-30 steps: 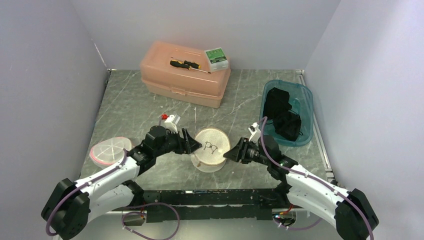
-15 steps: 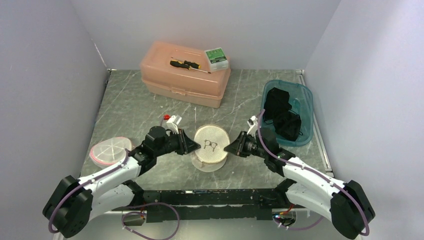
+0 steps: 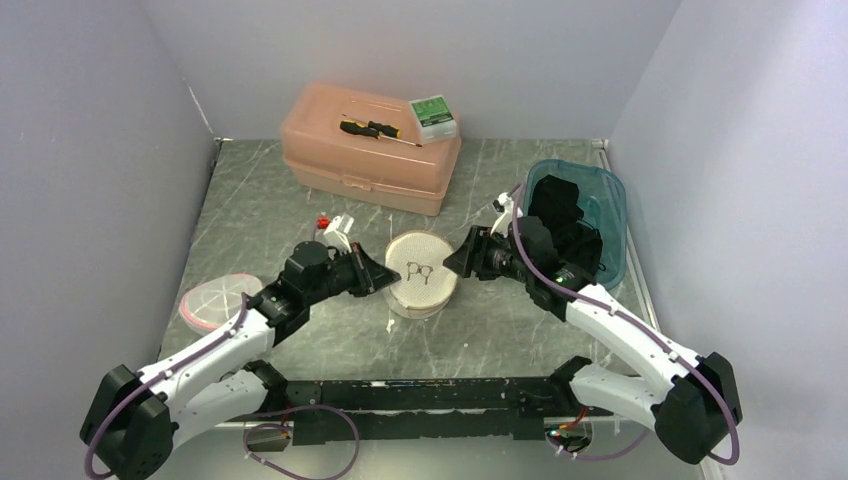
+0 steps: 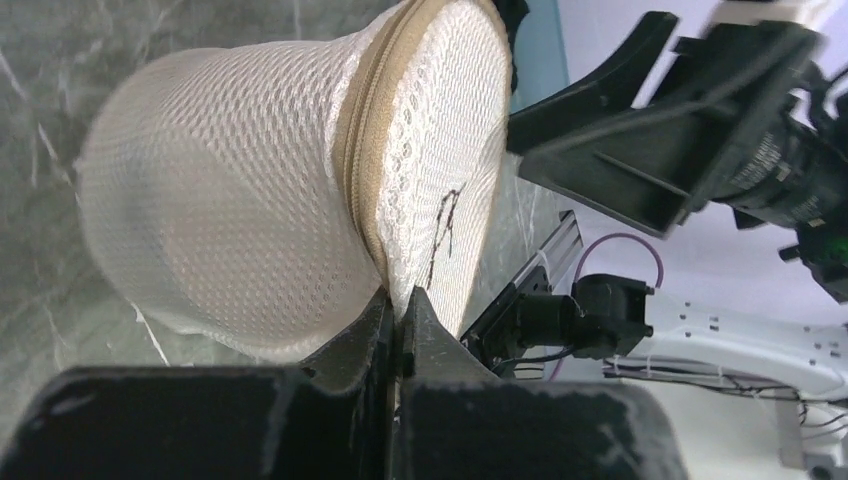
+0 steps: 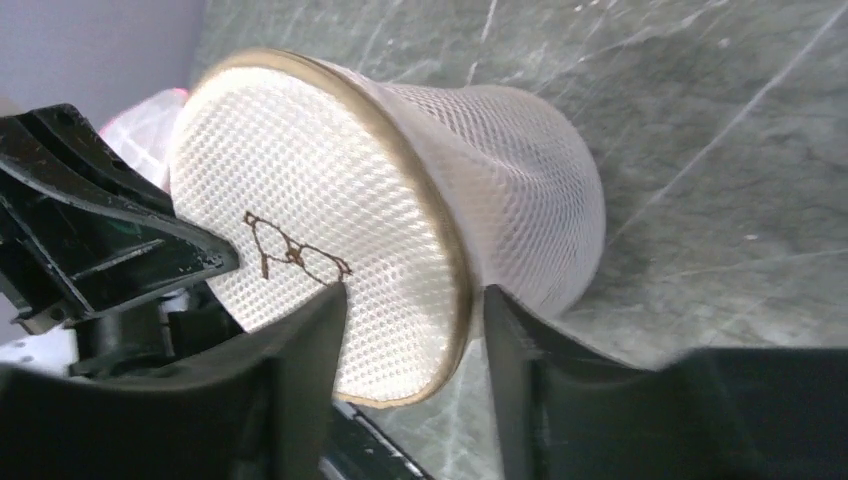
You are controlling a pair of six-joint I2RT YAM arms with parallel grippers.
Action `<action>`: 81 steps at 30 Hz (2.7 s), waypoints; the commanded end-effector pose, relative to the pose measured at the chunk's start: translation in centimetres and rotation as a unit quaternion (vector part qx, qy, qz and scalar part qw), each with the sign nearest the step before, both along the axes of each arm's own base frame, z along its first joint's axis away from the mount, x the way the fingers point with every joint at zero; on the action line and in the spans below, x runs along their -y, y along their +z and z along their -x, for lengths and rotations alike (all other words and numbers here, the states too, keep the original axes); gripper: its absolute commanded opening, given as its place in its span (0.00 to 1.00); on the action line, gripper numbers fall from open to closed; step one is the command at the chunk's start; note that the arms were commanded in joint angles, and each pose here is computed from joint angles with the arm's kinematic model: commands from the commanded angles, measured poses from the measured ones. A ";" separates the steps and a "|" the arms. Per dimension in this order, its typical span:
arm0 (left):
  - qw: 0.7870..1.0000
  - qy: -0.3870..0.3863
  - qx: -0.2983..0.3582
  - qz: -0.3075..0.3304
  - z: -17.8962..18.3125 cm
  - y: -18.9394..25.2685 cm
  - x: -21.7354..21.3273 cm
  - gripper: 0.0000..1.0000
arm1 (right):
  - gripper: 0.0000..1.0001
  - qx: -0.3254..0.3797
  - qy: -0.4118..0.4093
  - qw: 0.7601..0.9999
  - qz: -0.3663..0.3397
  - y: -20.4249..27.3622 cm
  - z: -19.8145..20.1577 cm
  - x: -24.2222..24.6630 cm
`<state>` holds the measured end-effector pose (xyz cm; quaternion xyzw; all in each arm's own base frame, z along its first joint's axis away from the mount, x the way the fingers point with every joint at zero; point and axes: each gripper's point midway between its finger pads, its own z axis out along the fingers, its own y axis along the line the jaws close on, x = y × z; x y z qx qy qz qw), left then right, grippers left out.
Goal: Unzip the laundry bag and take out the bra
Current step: Unzip the laundry bag at the center of the board.
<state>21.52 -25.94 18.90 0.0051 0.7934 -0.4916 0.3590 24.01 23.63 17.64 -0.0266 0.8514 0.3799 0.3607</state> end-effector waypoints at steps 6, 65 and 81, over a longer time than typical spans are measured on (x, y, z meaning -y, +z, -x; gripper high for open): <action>0.985 0.095 -0.138 0.052 -0.5 -4.3 -0.9 0.03 | 0.79 0.047 -0.023 0.995 0.090 -1.1 -0.3 3.3; 0.917 0.274 -0.287 0.031 -2.5 -4.9 -2.1 0.03 | 0.43 0.126 0.116 0.979 0.112 -2.2 6.4 -9.3; 0.920 0.270 -0.283 0.033 -2.5 -4.8 -1.9 0.03 | 0.29 0.119 0.114 0.979 0.117 -2.7 6.4 -9.2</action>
